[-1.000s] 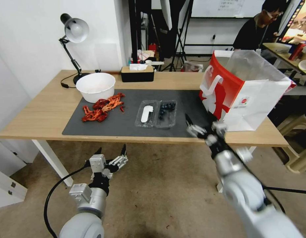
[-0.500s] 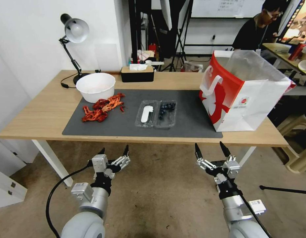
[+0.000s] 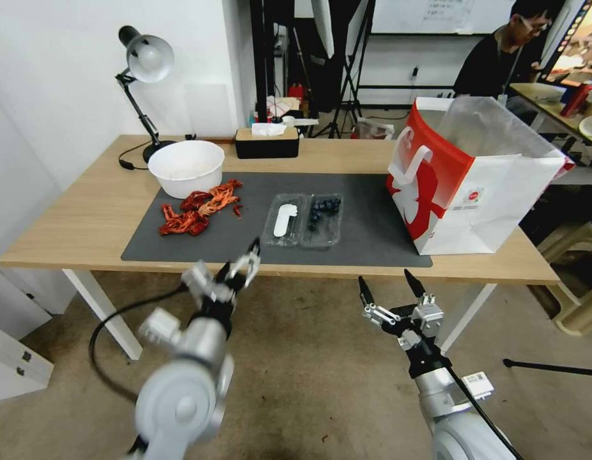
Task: Close the takeout container lid, then place the container into the takeout bag.
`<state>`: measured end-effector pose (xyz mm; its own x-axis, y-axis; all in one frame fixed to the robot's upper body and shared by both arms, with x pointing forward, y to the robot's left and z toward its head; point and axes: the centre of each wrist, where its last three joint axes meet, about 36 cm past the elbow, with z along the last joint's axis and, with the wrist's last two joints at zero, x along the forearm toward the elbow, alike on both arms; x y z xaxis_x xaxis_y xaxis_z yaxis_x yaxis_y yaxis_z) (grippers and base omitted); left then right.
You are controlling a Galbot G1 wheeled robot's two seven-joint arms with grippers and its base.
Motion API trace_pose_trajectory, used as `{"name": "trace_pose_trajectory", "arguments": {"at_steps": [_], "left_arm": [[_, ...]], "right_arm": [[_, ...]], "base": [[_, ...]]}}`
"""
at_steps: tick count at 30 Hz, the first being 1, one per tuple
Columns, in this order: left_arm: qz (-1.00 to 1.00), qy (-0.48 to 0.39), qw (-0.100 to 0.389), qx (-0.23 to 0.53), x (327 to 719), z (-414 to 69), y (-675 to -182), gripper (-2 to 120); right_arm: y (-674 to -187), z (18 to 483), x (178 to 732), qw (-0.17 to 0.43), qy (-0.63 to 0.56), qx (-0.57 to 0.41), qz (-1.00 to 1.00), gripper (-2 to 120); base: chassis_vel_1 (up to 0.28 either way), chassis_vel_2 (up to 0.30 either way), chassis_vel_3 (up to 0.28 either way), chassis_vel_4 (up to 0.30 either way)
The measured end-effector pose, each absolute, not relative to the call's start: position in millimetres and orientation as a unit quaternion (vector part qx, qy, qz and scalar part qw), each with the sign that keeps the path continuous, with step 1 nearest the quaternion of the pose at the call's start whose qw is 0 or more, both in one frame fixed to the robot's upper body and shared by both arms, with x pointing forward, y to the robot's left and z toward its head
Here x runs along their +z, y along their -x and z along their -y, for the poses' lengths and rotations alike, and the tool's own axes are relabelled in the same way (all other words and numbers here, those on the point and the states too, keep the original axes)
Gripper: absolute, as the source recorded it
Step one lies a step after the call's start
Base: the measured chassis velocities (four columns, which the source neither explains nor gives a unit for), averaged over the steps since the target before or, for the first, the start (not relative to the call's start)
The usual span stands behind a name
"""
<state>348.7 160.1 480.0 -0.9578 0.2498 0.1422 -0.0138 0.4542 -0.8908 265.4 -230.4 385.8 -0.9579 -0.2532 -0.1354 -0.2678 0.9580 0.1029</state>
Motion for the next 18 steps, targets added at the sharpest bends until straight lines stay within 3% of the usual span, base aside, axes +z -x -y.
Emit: {"name": "trace_pose_trajectory", "arguments": {"at_steps": [9, 18], "left_arm": [[0.806, 0.083, 0.161, 0.564, 491, -127, -396, 100], [0.818, 0.078, 0.205, 0.531, 495, -116, -410, 100]], "right_arm": [[-256, 228, 382, 0.049, 0.13, 0.056, -0.989, 100], [-250, 231, 380, 0.045, 0.128, 0.052, -0.989, 100]], "base": [[0.0, 0.0, 0.0, 0.0], [0.0, 0.0, 0.0, 0.0]]}}
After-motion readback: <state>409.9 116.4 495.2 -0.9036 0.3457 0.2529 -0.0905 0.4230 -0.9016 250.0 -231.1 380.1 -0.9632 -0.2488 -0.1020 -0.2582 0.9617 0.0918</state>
